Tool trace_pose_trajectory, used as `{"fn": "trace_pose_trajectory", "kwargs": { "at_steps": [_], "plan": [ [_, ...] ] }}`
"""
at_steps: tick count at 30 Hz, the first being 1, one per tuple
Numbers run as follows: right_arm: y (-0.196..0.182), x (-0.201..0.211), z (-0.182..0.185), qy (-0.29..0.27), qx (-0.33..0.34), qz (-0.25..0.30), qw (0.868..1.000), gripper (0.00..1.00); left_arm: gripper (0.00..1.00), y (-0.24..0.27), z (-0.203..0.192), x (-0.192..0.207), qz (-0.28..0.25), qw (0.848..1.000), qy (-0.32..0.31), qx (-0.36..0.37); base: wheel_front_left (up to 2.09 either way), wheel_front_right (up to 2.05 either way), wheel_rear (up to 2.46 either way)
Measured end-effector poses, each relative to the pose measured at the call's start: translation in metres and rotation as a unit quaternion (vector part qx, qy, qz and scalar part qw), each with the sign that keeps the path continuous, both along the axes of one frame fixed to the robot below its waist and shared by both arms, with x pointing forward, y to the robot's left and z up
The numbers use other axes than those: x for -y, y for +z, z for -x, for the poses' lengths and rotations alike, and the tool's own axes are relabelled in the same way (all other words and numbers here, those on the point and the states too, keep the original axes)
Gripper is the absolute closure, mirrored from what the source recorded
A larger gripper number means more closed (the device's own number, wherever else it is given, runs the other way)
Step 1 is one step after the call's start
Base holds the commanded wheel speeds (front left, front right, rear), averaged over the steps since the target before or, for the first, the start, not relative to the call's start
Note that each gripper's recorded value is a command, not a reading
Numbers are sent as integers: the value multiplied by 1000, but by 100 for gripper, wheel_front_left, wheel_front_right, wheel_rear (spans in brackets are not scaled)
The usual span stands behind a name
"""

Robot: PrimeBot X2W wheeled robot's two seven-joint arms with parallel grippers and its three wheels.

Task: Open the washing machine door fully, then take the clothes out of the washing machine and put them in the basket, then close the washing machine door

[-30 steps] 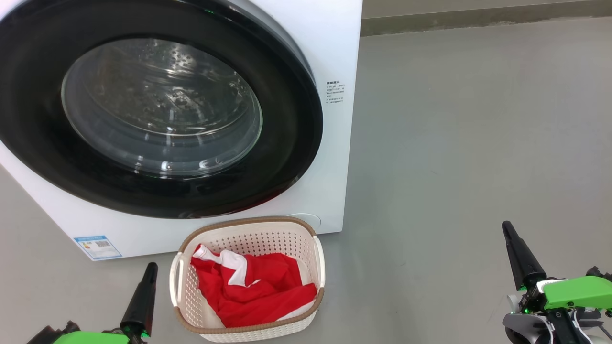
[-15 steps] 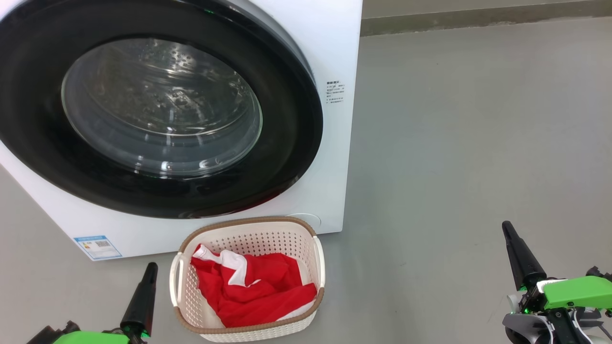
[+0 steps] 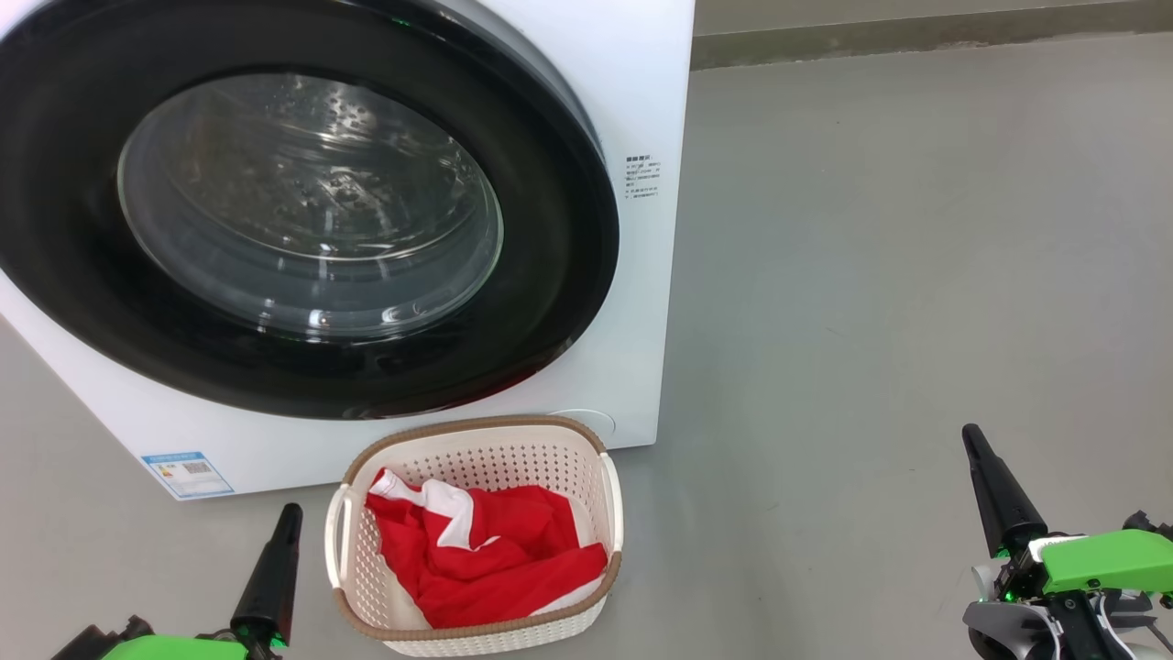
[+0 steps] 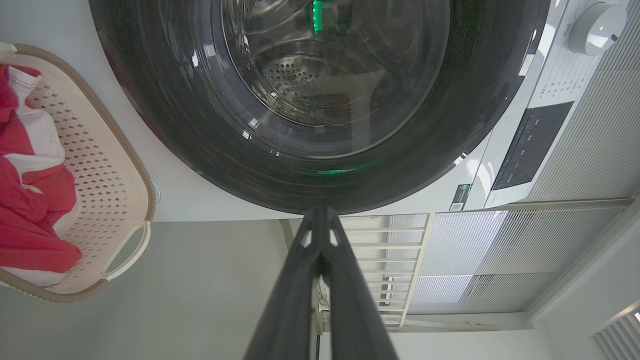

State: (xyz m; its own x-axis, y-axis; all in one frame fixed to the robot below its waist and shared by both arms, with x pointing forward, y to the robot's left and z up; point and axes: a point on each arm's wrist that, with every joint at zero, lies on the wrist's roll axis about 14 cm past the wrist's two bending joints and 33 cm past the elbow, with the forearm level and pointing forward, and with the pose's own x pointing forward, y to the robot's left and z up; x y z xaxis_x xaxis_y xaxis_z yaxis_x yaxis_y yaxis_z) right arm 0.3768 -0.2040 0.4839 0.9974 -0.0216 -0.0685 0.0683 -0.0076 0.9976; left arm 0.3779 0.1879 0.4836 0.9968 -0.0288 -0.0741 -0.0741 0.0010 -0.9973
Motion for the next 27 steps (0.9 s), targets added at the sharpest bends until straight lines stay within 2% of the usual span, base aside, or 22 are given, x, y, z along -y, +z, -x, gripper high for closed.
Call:
{"fn": "trace_pose_trajectory", "kwargs": {
  "at_steps": [27],
  "plan": [
    [0, 0, 0, 0, 0, 0, 1000, 100, 100, 0, 0, 0, 0, 1000, 0, 0, 0, 0, 0]
  ]
}}
